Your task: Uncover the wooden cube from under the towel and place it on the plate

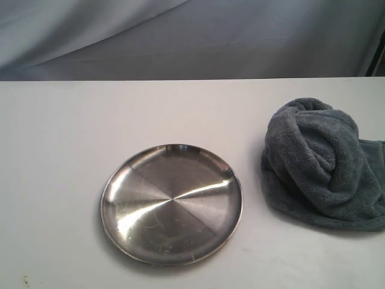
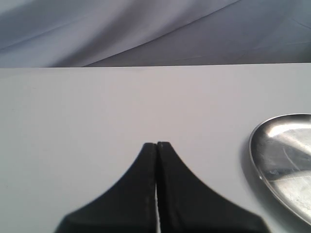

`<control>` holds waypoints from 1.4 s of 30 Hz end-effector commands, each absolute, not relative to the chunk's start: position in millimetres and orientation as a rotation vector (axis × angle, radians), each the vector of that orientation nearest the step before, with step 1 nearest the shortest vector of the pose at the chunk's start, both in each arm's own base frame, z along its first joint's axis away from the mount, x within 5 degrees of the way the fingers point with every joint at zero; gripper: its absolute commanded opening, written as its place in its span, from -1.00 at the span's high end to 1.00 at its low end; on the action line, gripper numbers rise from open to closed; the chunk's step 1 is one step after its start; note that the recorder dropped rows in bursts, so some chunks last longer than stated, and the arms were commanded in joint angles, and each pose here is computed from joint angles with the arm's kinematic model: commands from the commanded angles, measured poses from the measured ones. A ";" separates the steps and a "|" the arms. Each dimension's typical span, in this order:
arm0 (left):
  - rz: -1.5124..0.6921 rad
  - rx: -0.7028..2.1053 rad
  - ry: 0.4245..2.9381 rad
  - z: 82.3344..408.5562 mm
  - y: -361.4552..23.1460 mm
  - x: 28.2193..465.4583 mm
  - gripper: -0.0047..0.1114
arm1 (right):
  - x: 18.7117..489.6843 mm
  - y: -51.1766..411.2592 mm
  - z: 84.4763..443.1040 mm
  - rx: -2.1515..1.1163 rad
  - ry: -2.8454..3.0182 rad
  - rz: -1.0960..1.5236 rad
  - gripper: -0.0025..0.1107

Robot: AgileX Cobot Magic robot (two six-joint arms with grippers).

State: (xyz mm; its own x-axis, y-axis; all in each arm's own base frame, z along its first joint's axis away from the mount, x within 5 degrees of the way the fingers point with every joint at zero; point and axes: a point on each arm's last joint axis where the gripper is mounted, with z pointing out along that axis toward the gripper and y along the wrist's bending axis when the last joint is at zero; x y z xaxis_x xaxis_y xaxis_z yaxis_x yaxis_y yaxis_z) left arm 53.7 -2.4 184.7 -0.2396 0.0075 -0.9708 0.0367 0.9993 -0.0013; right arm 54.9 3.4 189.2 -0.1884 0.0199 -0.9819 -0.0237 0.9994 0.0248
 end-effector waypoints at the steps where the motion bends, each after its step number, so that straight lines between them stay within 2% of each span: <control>1: -0.033 0.025 1.802 184.4 -2.5 54.0 0.91 | 56.2 2.1 198.7 0.020 1.643 0.041 0.96; 6: -0.033 0.025 1.802 184.4 -2.5 54.0 0.91 | 55.7 -2.1 217.2 0.087 1.437 0.048 0.96; 21: -0.033 0.026 1.802 184.4 -2.5 54.0 0.91 | 52.5 -6.2 231.2 0.147 1.274 0.062 0.96; 35: -0.031 0.028 1.802 184.4 -2.5 54.0 0.91 | 48.3 -9.0 241.9 0.348 1.109 0.331 0.96; 42: -0.033 0.026 1.802 184.4 -2.5 54.0 0.91 | 44.4 -1.2 262.0 0.185 1.143 0.242 0.96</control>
